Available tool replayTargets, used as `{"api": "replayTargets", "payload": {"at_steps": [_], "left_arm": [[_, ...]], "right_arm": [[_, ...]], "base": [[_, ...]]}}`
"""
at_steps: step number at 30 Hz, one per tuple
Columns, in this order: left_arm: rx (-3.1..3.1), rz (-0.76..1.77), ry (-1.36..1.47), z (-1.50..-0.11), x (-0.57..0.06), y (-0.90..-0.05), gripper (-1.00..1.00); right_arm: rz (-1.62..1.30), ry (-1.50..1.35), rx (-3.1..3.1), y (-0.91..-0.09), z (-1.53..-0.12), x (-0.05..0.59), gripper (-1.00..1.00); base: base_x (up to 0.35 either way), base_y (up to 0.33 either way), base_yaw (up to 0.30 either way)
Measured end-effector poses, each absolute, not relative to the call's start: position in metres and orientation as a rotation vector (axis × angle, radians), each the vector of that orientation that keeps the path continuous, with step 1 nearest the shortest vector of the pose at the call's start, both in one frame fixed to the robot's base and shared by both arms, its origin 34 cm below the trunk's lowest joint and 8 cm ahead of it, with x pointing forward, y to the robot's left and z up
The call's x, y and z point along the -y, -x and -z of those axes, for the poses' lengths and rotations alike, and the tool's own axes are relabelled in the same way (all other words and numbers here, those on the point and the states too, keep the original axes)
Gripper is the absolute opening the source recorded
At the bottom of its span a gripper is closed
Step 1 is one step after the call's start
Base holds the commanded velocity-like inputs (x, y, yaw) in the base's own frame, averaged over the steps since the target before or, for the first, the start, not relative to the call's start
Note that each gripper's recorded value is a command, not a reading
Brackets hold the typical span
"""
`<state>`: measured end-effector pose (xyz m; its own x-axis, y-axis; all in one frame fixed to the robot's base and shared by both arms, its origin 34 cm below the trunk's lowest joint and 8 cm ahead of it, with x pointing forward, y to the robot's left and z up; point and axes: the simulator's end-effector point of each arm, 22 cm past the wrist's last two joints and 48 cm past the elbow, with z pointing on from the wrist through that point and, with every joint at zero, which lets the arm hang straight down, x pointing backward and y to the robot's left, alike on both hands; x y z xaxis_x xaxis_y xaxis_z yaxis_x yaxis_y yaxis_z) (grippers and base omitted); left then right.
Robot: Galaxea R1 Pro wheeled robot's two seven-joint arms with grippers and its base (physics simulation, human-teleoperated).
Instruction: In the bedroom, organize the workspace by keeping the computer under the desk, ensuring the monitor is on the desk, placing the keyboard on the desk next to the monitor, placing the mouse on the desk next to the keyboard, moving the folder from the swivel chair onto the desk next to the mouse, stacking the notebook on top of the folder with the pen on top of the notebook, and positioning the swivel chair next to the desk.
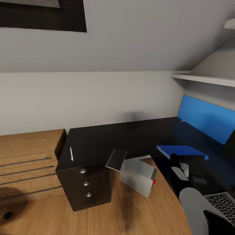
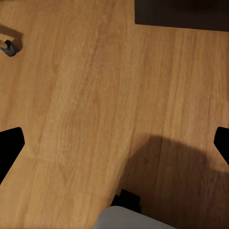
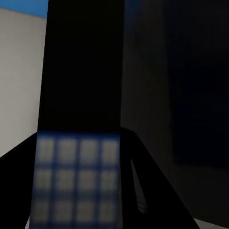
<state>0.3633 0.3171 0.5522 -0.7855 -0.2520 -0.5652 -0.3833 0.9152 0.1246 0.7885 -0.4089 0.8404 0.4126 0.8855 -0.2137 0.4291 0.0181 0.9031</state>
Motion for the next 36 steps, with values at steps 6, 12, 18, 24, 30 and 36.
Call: {"api": "replayTargets", "payload": {"at_steps": [6, 12, 18, 24, 30, 36], "left_arm": [[-2.515, -0.314, 0.452, -0.5519, -0.3172, -0.3627, 1.0], [-2.514, -0.315, 0.452, -0.552, -0.3177, -0.3628, 1.0], [-2.514, -0.316, 0.453, -0.5521, -0.318, -0.3629, 1.0], [-2.514, -0.313, 0.452, -0.552, -0.3169, -0.3631, 1.0], [-2.514, -0.314, 0.452, -0.552, -0.3169, -0.3629, 1.0], [-2.514, -0.313, 0.451, -0.5519, -0.3167, -0.363, 1.0]], "right_arm": [[-0.532, -1.597, -1.19, -0.7884, -0.8403, 0.4094, -1.0], [-0.531, -1.595, -1.19, -0.7885, -0.8407, 0.4095, -1.0], [-0.533, -1.591, -1.192, -0.789, -0.8412, 0.409, 1.0], [-0.534, -1.587, -1.191, -0.7894, -0.8419, 0.409, 1.0], [-0.535, -1.586, -1.193, -0.7896, -0.842, 0.4086, 1.0], [-0.524, -1.56, -1.213, -0.7908, -0.8428, 0.4062, 1.0]], "base": [[0.024, -0.05, 0.0], [0.001, -0.003, 0.0], [0.0, 0.0, 0.0], [0.0, 0.0, 0.0], [-0.007, 0.0, 0.0], [-0.145, 0.0, 0.0]]}}
